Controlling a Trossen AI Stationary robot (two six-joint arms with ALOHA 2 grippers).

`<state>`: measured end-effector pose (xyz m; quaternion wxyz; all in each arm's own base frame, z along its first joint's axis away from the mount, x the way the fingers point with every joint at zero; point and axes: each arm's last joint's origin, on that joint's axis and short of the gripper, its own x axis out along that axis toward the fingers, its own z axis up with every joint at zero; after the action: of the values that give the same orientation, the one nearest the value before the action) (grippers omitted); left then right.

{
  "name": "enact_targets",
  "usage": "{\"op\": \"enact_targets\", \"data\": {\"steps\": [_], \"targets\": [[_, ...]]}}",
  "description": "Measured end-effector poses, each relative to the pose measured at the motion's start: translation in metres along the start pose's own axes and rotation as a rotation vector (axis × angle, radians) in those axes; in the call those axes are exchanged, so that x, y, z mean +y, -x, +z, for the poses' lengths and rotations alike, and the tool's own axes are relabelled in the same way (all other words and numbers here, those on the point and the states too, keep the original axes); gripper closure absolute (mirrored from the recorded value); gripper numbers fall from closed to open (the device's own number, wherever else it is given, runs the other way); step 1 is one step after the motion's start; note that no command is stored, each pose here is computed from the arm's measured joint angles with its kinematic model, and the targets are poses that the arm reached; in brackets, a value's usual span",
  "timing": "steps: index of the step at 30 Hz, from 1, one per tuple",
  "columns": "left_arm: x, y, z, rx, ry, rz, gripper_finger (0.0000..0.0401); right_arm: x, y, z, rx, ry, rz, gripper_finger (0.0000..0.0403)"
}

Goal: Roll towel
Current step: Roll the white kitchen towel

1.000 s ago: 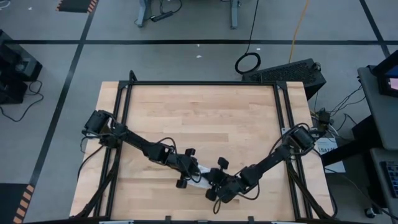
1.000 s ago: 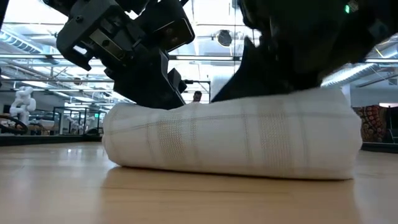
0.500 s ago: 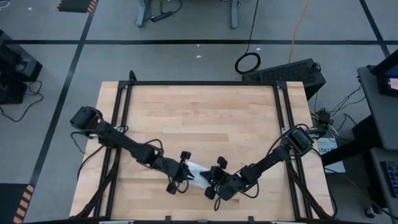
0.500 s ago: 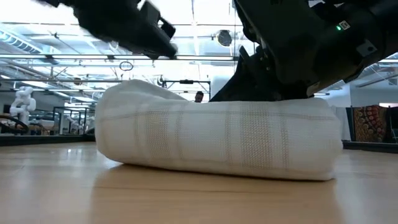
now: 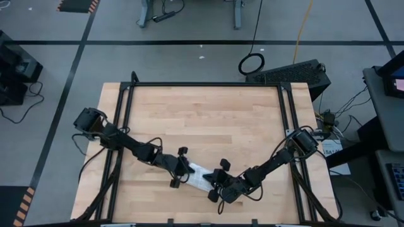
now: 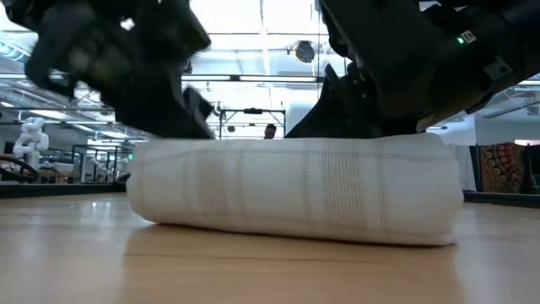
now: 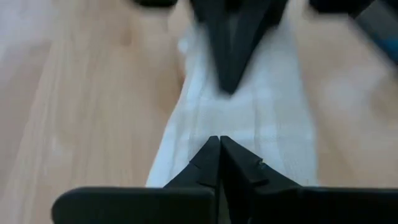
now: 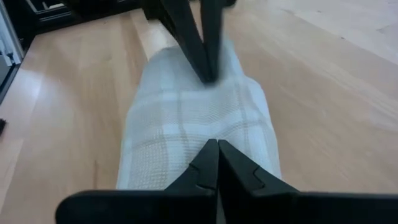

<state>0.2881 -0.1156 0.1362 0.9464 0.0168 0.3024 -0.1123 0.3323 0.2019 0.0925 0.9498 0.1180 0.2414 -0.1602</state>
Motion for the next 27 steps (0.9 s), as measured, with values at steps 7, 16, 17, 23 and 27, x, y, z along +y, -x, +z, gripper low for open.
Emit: {"op": "enact_targets", "data": {"steps": [7, 16, 17, 23, 27], "targets": [[-0.003, 0.011, 0.033, -0.239, -0.062, -0.021, 0.0391, 0.001, 0.0, 0.0, 0.0, 0.017, 0.008, 0.0403], [0.015, -0.023, -0.013, -0.062, 0.04, 0.05, 0.0391, 0.0, 0.0, 0.0, -0.014, 0.032, -0.009, 0.0403], [0.015, -0.025, -0.016, -0.058, 0.055, 0.053, 0.0391, 0.0, 0.001, 0.0, -0.015, 0.034, -0.01, 0.0403], [0.009, -0.028, -0.021, -0.076, 0.073, 0.048, 0.0391, 0.001, 0.001, 0.001, -0.036, 0.041, -0.025, 0.0403], [0.004, -0.027, -0.02, -0.097, 0.067, 0.032, 0.0391, 0.002, 0.008, 0.009, -0.081, 0.048, -0.06, 0.0403]]}}
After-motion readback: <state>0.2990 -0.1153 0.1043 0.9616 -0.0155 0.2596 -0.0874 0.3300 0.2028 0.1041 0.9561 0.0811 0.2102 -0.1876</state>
